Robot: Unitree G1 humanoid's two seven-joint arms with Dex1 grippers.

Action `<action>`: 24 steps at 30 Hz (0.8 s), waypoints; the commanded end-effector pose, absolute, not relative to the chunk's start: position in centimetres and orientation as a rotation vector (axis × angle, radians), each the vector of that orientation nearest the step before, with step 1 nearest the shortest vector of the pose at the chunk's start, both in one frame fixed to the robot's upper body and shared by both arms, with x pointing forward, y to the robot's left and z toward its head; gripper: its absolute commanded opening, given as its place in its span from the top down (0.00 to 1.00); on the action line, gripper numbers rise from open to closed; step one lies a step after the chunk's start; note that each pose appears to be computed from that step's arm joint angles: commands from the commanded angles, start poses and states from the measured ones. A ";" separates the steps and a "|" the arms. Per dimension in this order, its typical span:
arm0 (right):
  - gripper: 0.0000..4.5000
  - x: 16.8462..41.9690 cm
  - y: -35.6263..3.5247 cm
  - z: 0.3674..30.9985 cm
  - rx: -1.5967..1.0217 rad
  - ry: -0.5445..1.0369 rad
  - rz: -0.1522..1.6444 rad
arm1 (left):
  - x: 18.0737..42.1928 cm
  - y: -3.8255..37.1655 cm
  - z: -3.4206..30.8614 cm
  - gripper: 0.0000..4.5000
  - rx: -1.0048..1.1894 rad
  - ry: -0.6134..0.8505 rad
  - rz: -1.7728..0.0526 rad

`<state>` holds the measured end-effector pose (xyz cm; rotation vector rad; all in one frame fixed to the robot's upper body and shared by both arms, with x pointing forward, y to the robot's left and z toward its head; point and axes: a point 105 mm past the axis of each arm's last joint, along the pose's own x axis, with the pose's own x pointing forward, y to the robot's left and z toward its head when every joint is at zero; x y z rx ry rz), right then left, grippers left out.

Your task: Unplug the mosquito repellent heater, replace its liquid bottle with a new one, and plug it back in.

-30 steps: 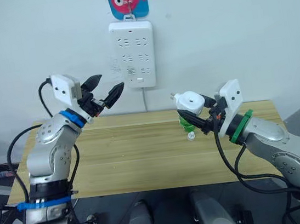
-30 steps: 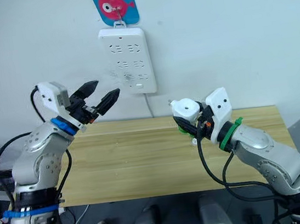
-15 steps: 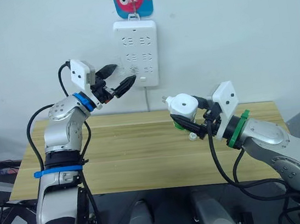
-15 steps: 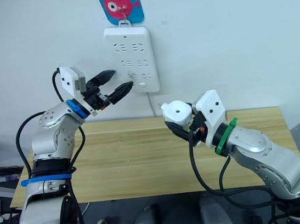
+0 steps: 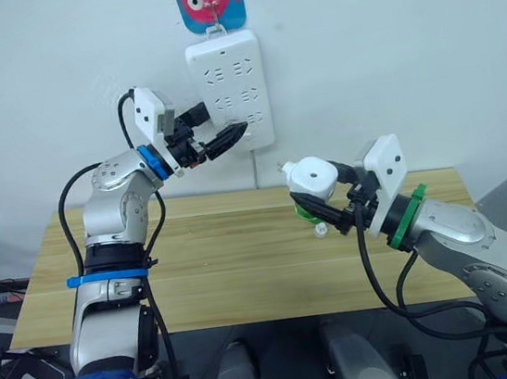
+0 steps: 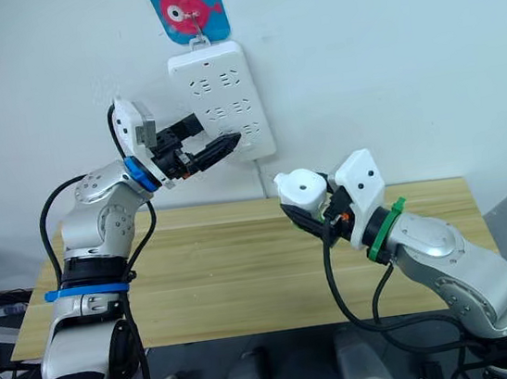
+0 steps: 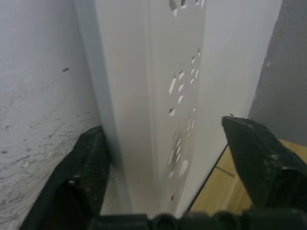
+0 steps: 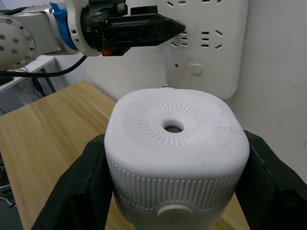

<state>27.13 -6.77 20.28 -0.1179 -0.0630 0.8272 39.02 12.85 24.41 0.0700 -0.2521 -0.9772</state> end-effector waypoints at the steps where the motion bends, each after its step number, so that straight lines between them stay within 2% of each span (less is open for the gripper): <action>1: 0.34 26.5 -6.4 22.3 -0.118 -0.147 0.840 | 38.5 12.3 26.3 0.41 0.099 -0.310 -1.010; 4: 0.34 26.7 -6.1 22.9 -0.127 -0.170 0.834 | 38.7 12.3 25.9 0.63 0.114 -0.296 -1.000; 6: 0.34 27.3 -6.1 23.2 -0.142 -0.184 0.800 | 38.8 12.3 25.7 0.69 0.126 -0.287 -0.996; 15: 0.34 30.7 -5.2 25.4 -0.187 -0.218 0.651 | 38.7 13.0 25.2 0.71 0.155 -0.259 -0.977; 24: 0.34 32.4 -4.3 25.3 -0.200 -0.211 0.607 | 38.5 13.2 25.1 0.71 0.149 -0.253 -0.968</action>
